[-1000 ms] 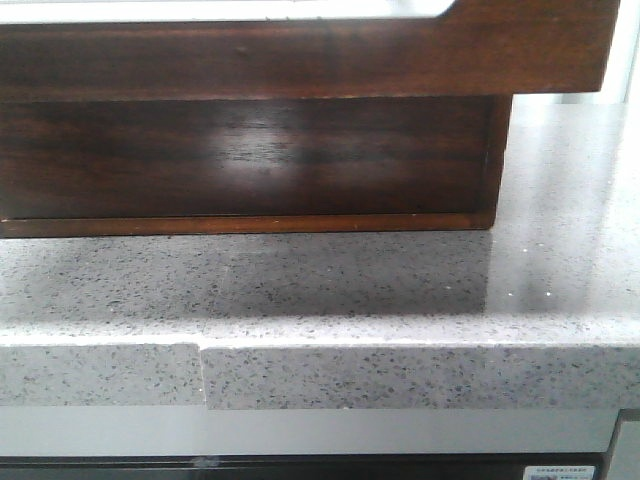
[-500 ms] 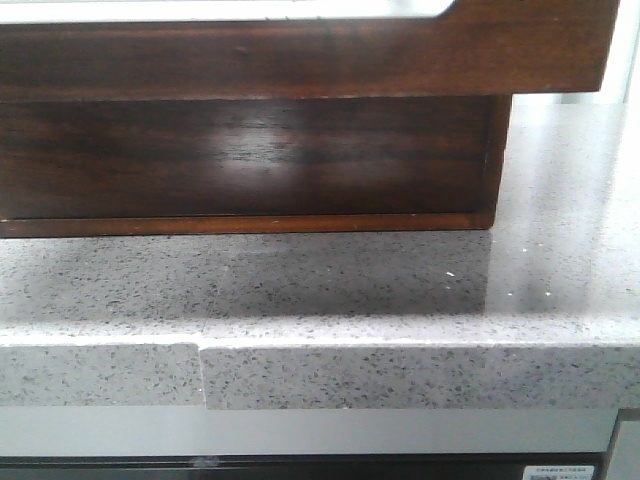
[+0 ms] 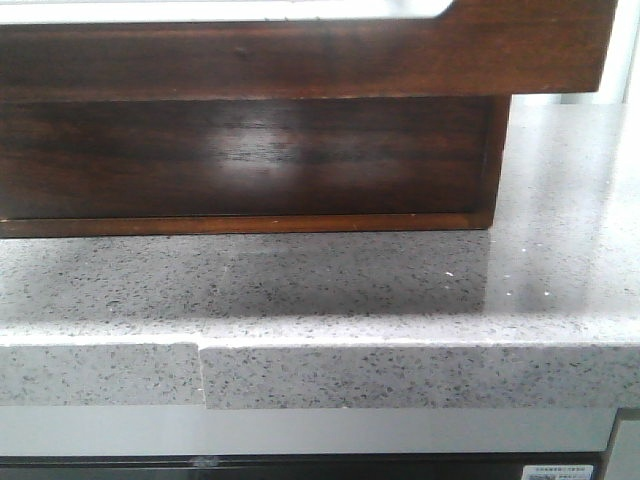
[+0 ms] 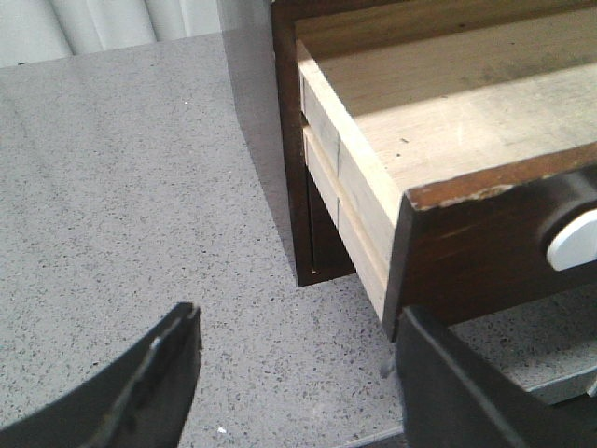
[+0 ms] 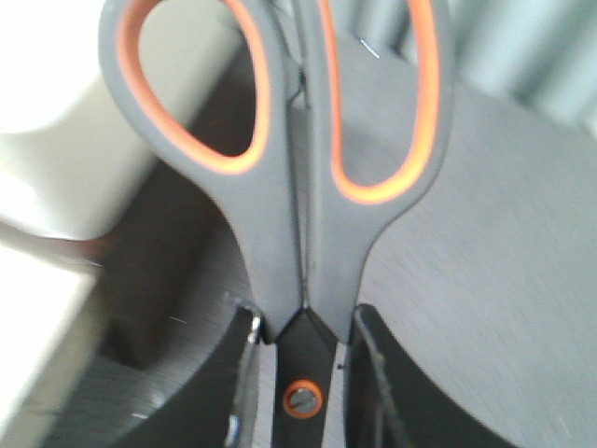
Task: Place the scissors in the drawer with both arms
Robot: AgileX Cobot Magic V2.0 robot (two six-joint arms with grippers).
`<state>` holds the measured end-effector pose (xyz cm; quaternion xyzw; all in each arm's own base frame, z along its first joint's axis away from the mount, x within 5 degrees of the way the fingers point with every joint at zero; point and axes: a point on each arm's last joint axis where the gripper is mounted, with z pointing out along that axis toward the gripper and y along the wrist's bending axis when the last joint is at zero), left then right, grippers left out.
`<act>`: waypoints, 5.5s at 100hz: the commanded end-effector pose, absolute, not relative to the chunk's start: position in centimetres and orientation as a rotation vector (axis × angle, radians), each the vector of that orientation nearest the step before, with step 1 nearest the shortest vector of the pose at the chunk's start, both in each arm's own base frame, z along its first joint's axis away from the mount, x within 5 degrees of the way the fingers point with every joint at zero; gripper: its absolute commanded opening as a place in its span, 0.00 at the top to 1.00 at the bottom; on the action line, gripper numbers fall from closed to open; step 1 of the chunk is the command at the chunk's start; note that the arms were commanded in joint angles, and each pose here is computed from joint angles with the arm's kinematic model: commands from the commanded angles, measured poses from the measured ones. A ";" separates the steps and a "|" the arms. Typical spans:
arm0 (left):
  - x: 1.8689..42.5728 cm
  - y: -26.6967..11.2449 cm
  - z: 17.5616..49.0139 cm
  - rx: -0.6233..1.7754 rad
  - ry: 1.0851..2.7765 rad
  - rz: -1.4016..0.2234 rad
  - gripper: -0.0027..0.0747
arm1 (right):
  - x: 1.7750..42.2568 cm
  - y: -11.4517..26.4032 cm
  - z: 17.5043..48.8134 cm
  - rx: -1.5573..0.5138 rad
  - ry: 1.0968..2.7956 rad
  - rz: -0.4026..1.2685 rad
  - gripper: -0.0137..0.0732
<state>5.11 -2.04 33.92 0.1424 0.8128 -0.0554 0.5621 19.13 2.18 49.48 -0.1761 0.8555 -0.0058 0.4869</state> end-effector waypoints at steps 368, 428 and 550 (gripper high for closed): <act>5.4 -2.2 35.5 0.299 1.823 -0.175 0.42 | 11.2 3.0 40.9 -0.294 1.926 0.110 0.64; 5.4 -2.2 35.5 0.299 1.823 -0.175 0.70 | 8.0 2.0 33.2 -0.262 1.942 0.146 0.85; 4.6 -1.1 30.0 0.188 1.583 -0.050 0.99 | 7.9 1.9 33.1 -0.262 1.953 0.143 0.92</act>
